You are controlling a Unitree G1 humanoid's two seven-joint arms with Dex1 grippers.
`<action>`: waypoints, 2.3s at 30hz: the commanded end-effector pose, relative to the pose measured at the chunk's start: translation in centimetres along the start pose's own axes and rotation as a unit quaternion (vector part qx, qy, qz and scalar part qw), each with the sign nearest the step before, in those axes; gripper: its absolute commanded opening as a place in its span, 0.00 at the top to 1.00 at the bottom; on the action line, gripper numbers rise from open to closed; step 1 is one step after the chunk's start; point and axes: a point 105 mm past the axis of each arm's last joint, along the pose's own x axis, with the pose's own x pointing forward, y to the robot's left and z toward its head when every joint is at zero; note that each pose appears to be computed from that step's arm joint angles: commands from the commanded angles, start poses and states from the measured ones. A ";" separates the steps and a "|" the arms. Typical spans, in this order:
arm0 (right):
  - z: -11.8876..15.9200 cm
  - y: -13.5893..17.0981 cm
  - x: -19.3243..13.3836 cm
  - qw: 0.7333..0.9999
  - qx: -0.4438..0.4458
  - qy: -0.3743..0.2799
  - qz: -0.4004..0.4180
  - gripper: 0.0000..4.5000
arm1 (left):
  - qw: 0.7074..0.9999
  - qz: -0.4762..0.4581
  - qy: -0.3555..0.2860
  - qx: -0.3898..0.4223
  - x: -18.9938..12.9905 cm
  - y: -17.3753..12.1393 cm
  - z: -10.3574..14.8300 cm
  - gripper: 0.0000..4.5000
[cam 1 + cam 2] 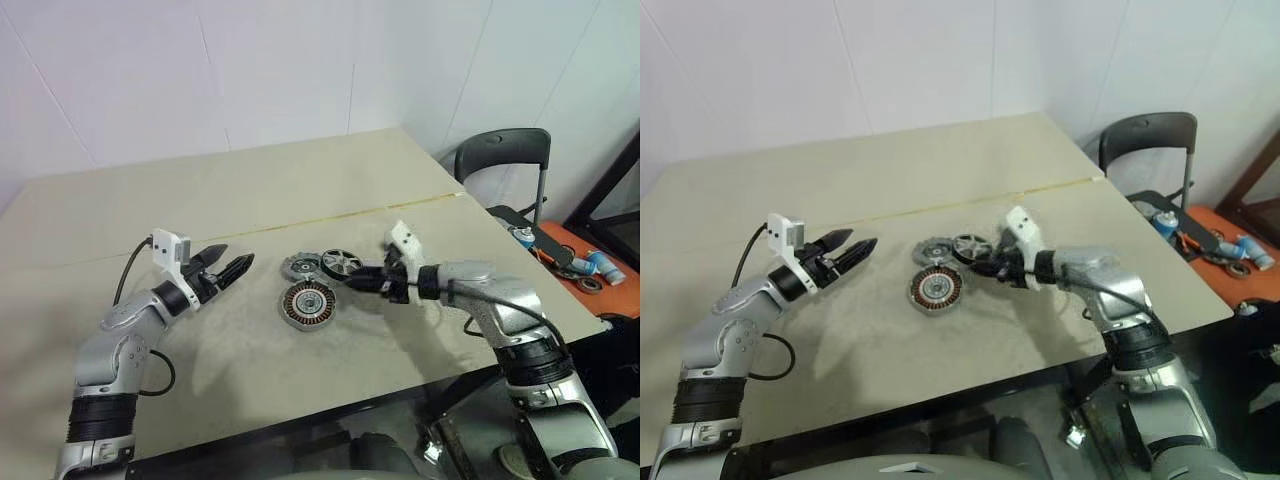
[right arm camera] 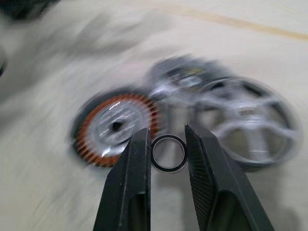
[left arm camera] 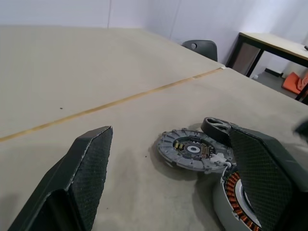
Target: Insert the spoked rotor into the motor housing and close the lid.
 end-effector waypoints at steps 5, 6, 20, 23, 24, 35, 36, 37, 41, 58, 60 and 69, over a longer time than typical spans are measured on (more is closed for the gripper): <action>2.1 -1.0 2.1 0.995 -0.096 -0.003 -0.019 0.84 | 1.000 -0.004 -0.022 0.020 0.1 -0.4 1.4 0.09; 2.4 -1.1 2.4 0.995 -0.099 -0.005 -0.020 0.84 | 1.000 -0.002 -0.023 0.020 0.0 -0.4 1.5 0.09; 1.8 0.9 5.6 0.992 -0.112 0.020 0.051 0.84 | 0.999 0.004 -0.027 0.022 -0.5 -0.7 1.8 0.09; 1.9 1.0 5.9 0.992 -0.114 0.021 0.054 0.84 | 0.999 0.004 -0.026 0.022 -0.5 -0.7 1.7 0.09; 1.8 1.0 6.0 0.992 -0.114 0.022 0.055 0.84 | 0.999 0.005 -0.026 0.022 -0.5 -0.7 1.7 0.09; 0.9 1.7 6.3 0.989 -0.114 0.041 0.082 0.84 | 1.000 0.005 -0.023 0.019 -0.5 -1.0 1.6 0.09; 0.9 1.7 6.3 0.989 -0.114 0.042 0.083 0.84 | 1.000 0.005 -0.023 0.019 -0.5 -1.0 1.6 0.09; 0.8 1.7 6.2 0.989 -0.114 0.043 0.084 0.84 | 1.000 0.005 -0.023 0.019 -0.5 -1.0 1.6 0.09; 0.5 1.6 6.3 0.989 -0.113 0.047 0.083 0.84 | 1.000 0.005 -0.023 0.019 -0.5 -1.1 1.7 0.09; 0.4 2.0 7.7 0.989 -0.107 0.050 0.093 0.84 | 0.999 0.013 -0.023 0.018 -0.7 -1.2 1.7 0.09; 0.1 2.2 7.7 0.988 -0.108 0.056 0.101 0.84 | 0.999 0.013 -0.023 0.018 -0.7 -1.2 1.7 0.09; 0.8 3.1 8.0 0.986 -0.101 0.047 0.122 0.84 | 1.000 0.016 -0.021 0.017 -0.8 -1.1 1.6 0.09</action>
